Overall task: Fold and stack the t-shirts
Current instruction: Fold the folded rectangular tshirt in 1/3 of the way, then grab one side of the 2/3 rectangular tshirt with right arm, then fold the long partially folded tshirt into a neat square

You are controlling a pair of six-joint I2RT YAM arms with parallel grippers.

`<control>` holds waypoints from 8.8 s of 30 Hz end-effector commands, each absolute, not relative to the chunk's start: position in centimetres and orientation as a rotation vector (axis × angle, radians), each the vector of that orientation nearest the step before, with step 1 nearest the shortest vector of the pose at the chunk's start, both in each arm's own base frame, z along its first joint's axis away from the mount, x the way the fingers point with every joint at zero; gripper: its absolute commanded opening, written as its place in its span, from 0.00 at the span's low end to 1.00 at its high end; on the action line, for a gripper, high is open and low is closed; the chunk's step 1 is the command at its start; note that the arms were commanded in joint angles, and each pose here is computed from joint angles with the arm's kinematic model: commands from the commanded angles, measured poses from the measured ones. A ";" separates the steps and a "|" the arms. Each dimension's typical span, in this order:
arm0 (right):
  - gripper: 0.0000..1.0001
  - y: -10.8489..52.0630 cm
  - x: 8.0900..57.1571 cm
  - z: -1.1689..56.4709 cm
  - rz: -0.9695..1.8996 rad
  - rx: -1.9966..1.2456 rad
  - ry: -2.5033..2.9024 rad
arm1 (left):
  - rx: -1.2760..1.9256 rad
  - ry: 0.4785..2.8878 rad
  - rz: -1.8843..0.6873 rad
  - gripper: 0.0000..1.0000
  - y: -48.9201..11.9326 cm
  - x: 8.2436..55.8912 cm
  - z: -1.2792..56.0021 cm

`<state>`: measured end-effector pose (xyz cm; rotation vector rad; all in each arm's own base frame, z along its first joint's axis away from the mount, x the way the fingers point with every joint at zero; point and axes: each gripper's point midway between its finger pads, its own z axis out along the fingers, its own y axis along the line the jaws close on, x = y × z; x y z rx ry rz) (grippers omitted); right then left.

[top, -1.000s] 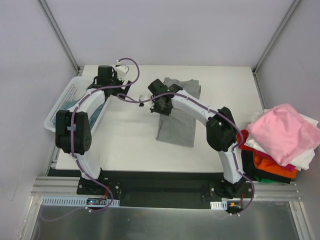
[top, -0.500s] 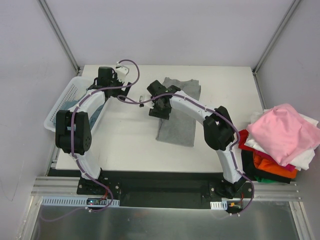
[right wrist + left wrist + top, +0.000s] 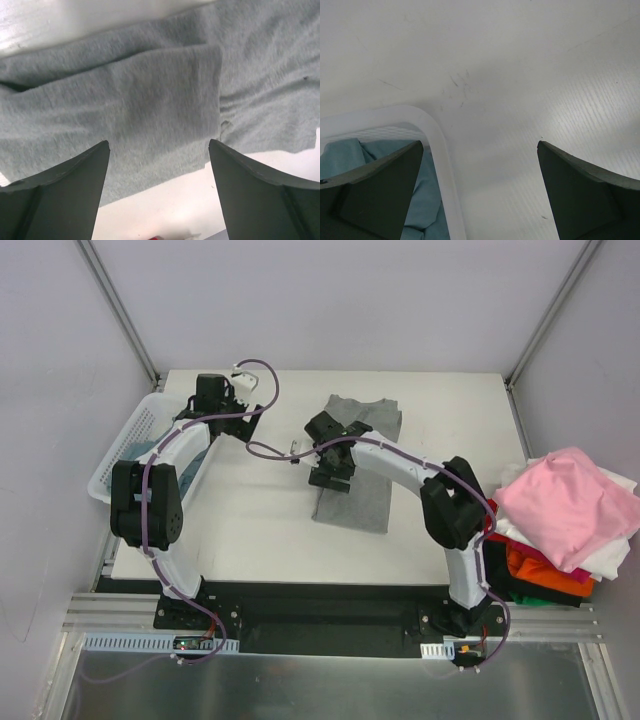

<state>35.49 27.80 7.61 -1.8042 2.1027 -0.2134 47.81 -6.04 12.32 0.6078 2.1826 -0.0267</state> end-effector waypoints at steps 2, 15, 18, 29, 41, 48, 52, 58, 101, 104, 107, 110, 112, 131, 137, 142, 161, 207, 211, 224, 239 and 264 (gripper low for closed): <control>0.86 27.1 35.1 11.8 -0.225 -1.668 2.041 | 0.571 2.091 -0.041 0.99 -6.1 48.4 16.1; 0.87 23.0 39.6 9.8 -0.349 -1.597 2.094 | 0.571 2.121 -0.120 0.99 -7.2 47.6 14.6; 0.87 22.2 41.3 9.5 -0.372 -1.578 2.102 | 0.579 2.126 -0.120 0.99 -7.2 47.6 14.3; 0.87 20.3 45.1 9.0 -0.407 -1.531 2.135 | 0.588 2.152 -0.134 0.99 -7.4 48.0 13.0; 0.86 19.7 45.1 5.1 -0.385 -1.566 2.203 | 0.592 2.166 -0.125 0.99 -7.2 47.7 12.4; 0.86 20.0 44.3 3.8 -0.379 -1.599 2.212 | 0.596 2.168 -0.124 0.99 -7.1 47.5 12.3; 0.86 20.2 44.4 5.0 -0.388 -1.582 2.191 | 0.595 2.163 -0.123 0.99 -7.1 47.3 12.5; 0.86 20.4 44.0 9.1 -0.400 -1.534 2.146 | 0.592 2.160 -0.121 0.99 -7.1 47.0 12.7; 0.83 23.2 23.0 6.5 -0.249 -1.846 2.076 | 0.517 2.164 -0.022 0.99 -4.7 49.4 13.3; 0.83 23.3 22.8 6.4 -0.250 -1.854 2.072 | 0.511 2.166 -0.020 0.99 -4.5 49.7 13.2; 0.82 23.1 22.9 6.1 -0.264 -1.866 2.069 | 0.502 2.168 -0.018 0.99 -4.2 50.0 13.2; 0.82 23.1 23.0 5.4 -0.269 -1.880 2.069 | 0.497 2.170 -0.018 0.99 -4.0 49.9 13.2; 0.81 23.1 23.1 5.0 -0.280 -1.892 2.068 | 0.493 2.172 -0.017 0.99 -3.8 49.9 13.1; 0.61 22.6 23.9 2.5 -0.253 -1.939 2.129 | 0.487 2.197 -0.048 0.99 -3.5 49.5 12.0; 0.34 22.5 24.3 1.3 -0.233 -1.953 2.161 | 0.496 2.200 -0.034 0.99 -3.3 49.2 11.7; 0.01 22.8 23.2 1.2 -0.187 -1.982 2.198 | 0.497 2.199 -0.027 0.99 -3.1 49.1 11.7; 0.01 25.5 14.1 7.6 -0.159 -2.190 1.913 | 0.484 2.216 -0.043 0.99 -3.1 48.4 11.2; 0.01 20.6 39.2 14.5 -0.055 -1.630 2.240 | 0.515 2.237 -0.049 0.99 -3.2 48.4 9.5; 0.01 19.1 41.4 13.3 -0.088 -1.615 2.278 | 0.518 2.233 -0.051 0.99 -3.3 48.4 9.6; 0.01 17.7 46.0 12.6 -0.162 -1.569 2.269 | 0.531 2.235 -0.049 0.99 -3.3 48.4 9.4; 0.07 16.8 51.6 10.3 -0.355 -1.469 2.210 | 0.537 2.231 -0.055 0.99 -3.4 47.9 9.6; 0.59 17.0 51.7 14.5 -0.559 -1.277 2.077 | 0.534 2.225 -0.051 0.99 -3.5 48.0 9.9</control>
